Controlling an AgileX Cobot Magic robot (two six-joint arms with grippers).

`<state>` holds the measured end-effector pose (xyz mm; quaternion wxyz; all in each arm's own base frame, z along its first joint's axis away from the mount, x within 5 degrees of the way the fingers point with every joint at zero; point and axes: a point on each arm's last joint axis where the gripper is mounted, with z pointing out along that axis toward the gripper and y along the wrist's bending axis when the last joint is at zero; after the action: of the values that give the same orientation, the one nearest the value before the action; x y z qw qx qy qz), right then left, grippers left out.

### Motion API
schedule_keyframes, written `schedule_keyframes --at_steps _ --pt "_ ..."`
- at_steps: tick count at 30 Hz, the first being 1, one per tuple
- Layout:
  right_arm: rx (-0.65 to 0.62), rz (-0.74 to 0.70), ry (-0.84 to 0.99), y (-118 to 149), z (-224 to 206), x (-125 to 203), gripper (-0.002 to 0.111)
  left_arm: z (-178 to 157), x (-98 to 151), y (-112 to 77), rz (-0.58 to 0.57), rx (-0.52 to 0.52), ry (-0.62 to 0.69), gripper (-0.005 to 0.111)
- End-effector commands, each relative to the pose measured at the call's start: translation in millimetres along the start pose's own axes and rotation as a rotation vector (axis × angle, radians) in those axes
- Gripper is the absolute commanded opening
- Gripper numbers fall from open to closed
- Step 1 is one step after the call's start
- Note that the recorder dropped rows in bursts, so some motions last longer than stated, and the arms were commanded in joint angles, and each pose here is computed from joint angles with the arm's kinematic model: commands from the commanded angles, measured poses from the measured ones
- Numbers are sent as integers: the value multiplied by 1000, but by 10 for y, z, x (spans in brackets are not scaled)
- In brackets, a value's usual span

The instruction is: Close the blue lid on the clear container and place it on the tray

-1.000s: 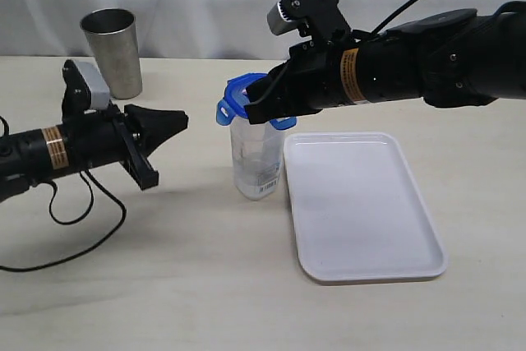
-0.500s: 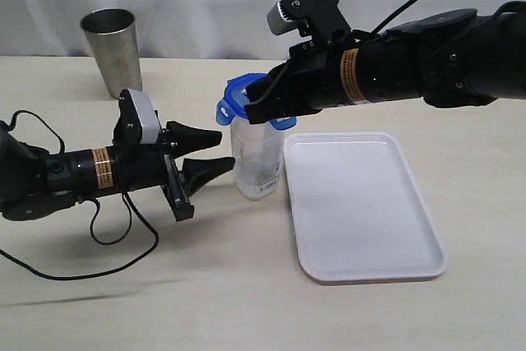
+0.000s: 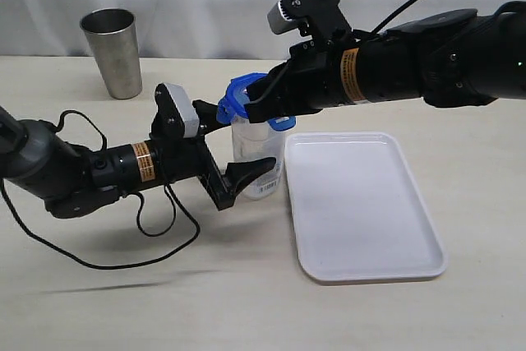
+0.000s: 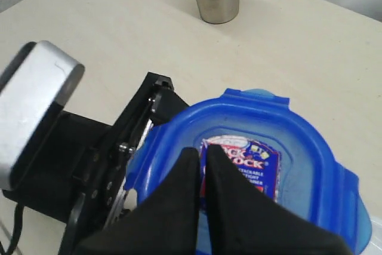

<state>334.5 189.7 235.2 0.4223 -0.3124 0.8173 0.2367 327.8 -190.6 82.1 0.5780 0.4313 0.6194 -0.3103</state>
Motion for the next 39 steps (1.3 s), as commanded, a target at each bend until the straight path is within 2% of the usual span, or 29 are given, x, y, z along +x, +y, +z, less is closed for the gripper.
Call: schedule_keyframes --at_steps 1,8,13,16,18,22,25,28,32,35,37,39 --pt "7 9 19 2 17 55 4 93 145 30 -23 -13 3 85" --pt "1 13 19 9 17 55 4 154 139 80 -42 -12 -17 85" --pt "1 26 19 9 17 55 4 203 175 79 -46 27 -16 84" --pt "1 39 19 9 17 55 4 203 181 72 -43 35 -14 73" --pt "1 39 19 9 17 55 4 203 180 71 -43 35 -16 61" --pt "1 43 19 9 17 55 4 203 196 70 -55 36 2 31" --pt "7 44 5 17 -26 16 4 185 197 81 -54 47 5 3" --pt "11 30 -42 49 -144 -122 10 151 204 126 -55 40 7 0" --pt "14 6 -122 119 -311 -361 28 117 206 174 -84 26 0 0" --pt "112 -44 -183 204 -391 -515 33 112 209 174 -81 32 2 0" --pt "314 -144 -213 261 -396 -577 33 111 210 159 -75 49 3 0" --pt "600 -200 -226 309 -425 -607 33 110 211 147 -69 62 5 0"
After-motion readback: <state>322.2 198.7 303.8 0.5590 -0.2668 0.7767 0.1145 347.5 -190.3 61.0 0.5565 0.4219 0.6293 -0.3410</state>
